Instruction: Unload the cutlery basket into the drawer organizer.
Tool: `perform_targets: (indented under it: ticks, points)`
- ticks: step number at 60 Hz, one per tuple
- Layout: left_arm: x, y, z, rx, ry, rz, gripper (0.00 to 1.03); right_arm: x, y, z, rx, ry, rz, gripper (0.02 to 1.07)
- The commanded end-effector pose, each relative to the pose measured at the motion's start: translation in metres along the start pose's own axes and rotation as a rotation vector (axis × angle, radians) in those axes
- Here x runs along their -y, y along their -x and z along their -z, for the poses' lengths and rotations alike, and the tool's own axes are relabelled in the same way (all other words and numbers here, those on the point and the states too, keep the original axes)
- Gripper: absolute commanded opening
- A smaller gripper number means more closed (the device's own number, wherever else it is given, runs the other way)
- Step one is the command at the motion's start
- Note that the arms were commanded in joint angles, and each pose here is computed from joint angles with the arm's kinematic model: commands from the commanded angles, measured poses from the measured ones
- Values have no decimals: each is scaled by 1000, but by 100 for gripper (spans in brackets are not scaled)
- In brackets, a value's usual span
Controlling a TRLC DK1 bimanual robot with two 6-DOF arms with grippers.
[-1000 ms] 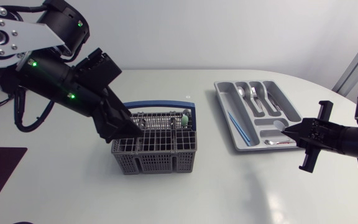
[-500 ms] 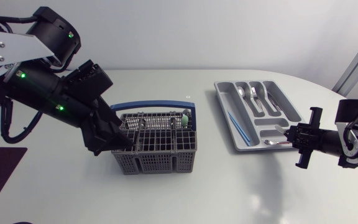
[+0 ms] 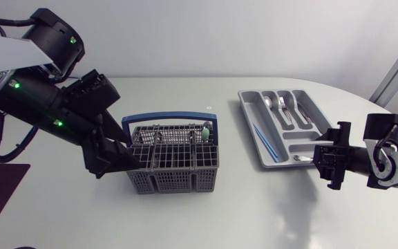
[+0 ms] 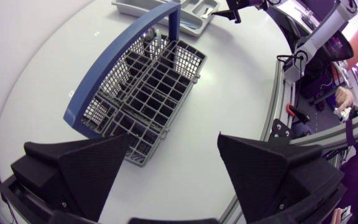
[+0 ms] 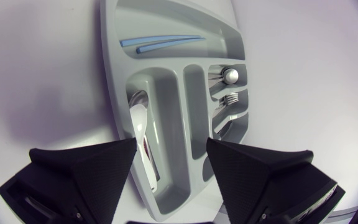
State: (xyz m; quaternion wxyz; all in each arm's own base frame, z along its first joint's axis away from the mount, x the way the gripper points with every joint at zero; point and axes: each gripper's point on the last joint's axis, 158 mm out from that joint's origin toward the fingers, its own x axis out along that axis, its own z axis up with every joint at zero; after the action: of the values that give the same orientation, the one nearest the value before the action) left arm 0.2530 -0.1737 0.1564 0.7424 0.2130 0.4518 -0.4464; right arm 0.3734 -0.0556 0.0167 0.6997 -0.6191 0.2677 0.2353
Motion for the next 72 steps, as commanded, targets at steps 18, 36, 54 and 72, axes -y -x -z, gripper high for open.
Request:
perform_targets:
  ticks: [18,36,54,72]
  points:
    - [2,-2,42,-72,4,-15,91,30,64,-92,168,-144,-36,94]
    - [9,-28,73,-125,34,24,36,33,77,-184,341,-302,-161,21]
    - [8,-56,83,-133,28,36,3,39,81,-257,465,-392,-239,7]
    - [3,-72,87,-145,38,44,3,47,66,-307,538,-446,-285,7]
